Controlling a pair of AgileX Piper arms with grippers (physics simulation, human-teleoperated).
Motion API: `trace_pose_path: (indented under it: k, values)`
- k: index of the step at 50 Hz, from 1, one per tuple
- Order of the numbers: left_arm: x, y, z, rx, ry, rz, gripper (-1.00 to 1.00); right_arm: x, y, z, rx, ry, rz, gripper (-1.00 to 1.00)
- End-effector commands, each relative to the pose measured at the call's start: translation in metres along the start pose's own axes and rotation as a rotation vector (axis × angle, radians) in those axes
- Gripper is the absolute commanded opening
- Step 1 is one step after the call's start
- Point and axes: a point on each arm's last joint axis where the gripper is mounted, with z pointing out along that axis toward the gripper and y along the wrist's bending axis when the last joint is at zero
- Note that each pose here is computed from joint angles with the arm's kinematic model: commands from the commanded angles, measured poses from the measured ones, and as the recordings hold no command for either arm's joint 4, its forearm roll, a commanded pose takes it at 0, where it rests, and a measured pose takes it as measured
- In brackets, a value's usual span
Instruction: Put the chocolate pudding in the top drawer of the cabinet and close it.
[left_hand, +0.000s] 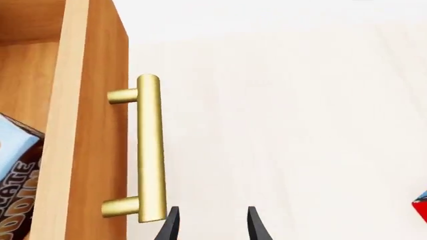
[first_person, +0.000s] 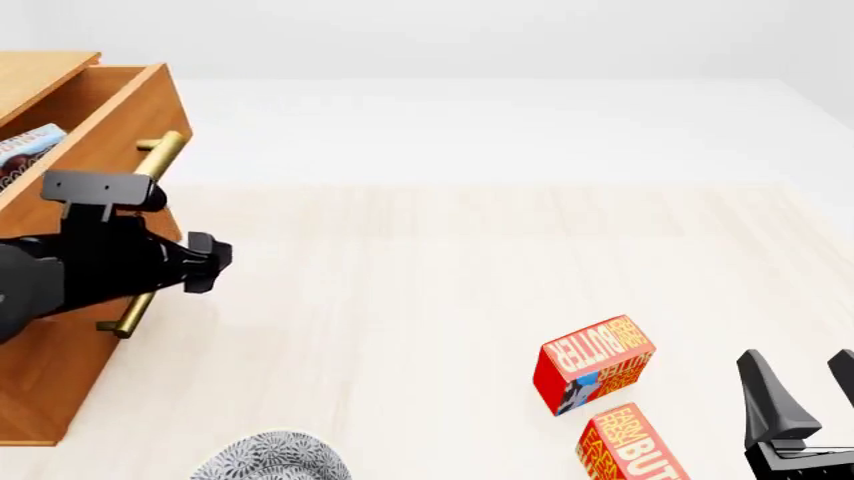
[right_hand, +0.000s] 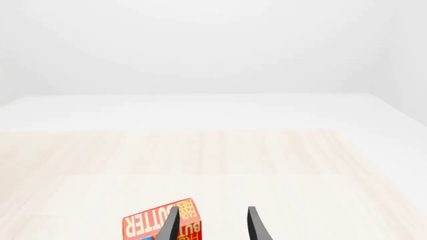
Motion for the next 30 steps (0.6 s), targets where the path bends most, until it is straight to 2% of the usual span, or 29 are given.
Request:
trace_pose_path:
  k: [1,3,4,7,13,14,17,22,26,27,30]
  values:
    - [0.006,0.026,0.021,-0.082,0.015,-0.049,1.00,0.000,0.000,0.000,0.003,-0.007,-0.004,1.00]
    - [0.006,0.027,0.021,-0.088,0.015,-0.063,1.00,0.000,0.000,0.000,0.002,-0.007,-0.004,1.00]
    - [0.005,0.042,0.019,-0.136,0.004,-0.026,1.00,0.000,0.000,0.000,0.003,-0.007,-0.004,1.00]
    - [0.007,0.038,0.022,-0.121,0.015,-0.060,1.00,0.000,0.000,0.000,0.002,-0.007,-0.004,1.00]
    - [0.000,0.054,0.022,-0.171,0.003,-0.067,1.00,0.000,0.000,0.000,0.002,-0.007,-0.004,1.00]
    - [-0.001,0.053,0.023,-0.165,0.002,-0.109,1.00,0.000,0.000,0.000,0.002,-0.007,-0.004,1.00]
    - [-0.004,0.056,0.019,-0.176,-0.011,-0.087,1.00,0.000,0.000,0.000,0.002,-0.007,-0.004,1.00]
    - [-0.009,0.057,0.015,-0.181,-0.022,-0.131,1.00,0.000,0.000,0.000,0.002,-0.007,-0.004,1.00]
    - [-0.014,0.066,0.008,-0.211,-0.038,-0.135,1.00,0.000,0.000,0.000,0.002,-0.007,-0.004,1.00]
    - [-0.015,0.073,0.007,-0.234,-0.042,-0.125,1.00,0.000,0.000,0.000,0.002,-0.007,-0.004,1.00]
    - [-0.016,0.072,0.011,-0.229,-0.040,-0.146,1.00,0.000,0.000,0.000,0.002,-0.007,-0.003,1.00]
